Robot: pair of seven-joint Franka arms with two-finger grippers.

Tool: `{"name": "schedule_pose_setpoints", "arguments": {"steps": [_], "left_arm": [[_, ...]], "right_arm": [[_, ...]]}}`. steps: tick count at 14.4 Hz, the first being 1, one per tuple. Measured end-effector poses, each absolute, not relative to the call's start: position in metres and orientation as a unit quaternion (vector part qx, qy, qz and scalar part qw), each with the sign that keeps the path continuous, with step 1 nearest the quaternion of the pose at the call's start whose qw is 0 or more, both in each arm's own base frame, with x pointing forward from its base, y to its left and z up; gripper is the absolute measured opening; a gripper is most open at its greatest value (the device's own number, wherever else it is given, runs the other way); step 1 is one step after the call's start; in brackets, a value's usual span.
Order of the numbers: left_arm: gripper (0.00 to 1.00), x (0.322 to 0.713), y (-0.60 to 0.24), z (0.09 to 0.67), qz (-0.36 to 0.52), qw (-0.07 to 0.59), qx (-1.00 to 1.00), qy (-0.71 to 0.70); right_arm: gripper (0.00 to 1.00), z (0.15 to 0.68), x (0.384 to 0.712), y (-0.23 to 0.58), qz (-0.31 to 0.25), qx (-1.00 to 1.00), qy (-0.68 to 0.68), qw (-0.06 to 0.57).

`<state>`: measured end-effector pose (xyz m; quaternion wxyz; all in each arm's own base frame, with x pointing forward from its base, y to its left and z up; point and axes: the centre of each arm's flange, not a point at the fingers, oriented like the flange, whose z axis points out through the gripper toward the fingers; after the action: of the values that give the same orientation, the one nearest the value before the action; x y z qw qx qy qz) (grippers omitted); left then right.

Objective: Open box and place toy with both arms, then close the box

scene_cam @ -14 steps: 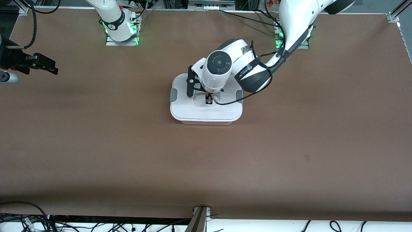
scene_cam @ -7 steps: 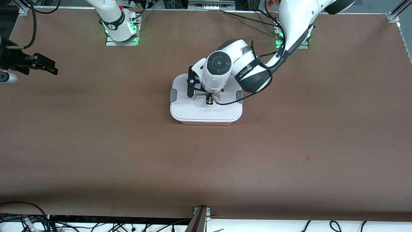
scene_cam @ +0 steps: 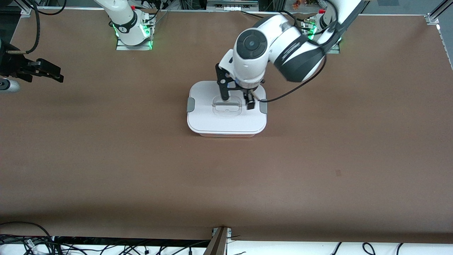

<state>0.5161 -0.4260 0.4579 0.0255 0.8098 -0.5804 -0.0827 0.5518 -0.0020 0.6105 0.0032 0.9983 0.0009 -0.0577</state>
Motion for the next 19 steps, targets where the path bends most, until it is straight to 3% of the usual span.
{"name": "schedule_pose_setpoints", "arguments": {"steps": [6,11,15,19], "left_arm": [[1.00,0.562,-0.299,0.531,-0.078,-0.011,0.889,-0.451],[1.00,0.564,-0.261,0.582,-0.027,-0.018,0.918,-0.396],[1.00,0.582,-0.149,0.615,0.008,-0.024,0.958,-0.287],[1.00,0.569,-0.070,0.630,0.010,-0.042,0.981,-0.187]], "right_arm": [[1.00,0.611,0.552,-0.002,-0.057,0.998,0.001,0.003],[1.00,0.611,0.552,0.000,-0.057,0.998,0.002,0.003],[1.00,0.610,0.552,0.002,-0.057,0.998,0.005,0.003],[1.00,0.610,0.553,0.003,-0.058,0.998,0.005,0.004]]}}
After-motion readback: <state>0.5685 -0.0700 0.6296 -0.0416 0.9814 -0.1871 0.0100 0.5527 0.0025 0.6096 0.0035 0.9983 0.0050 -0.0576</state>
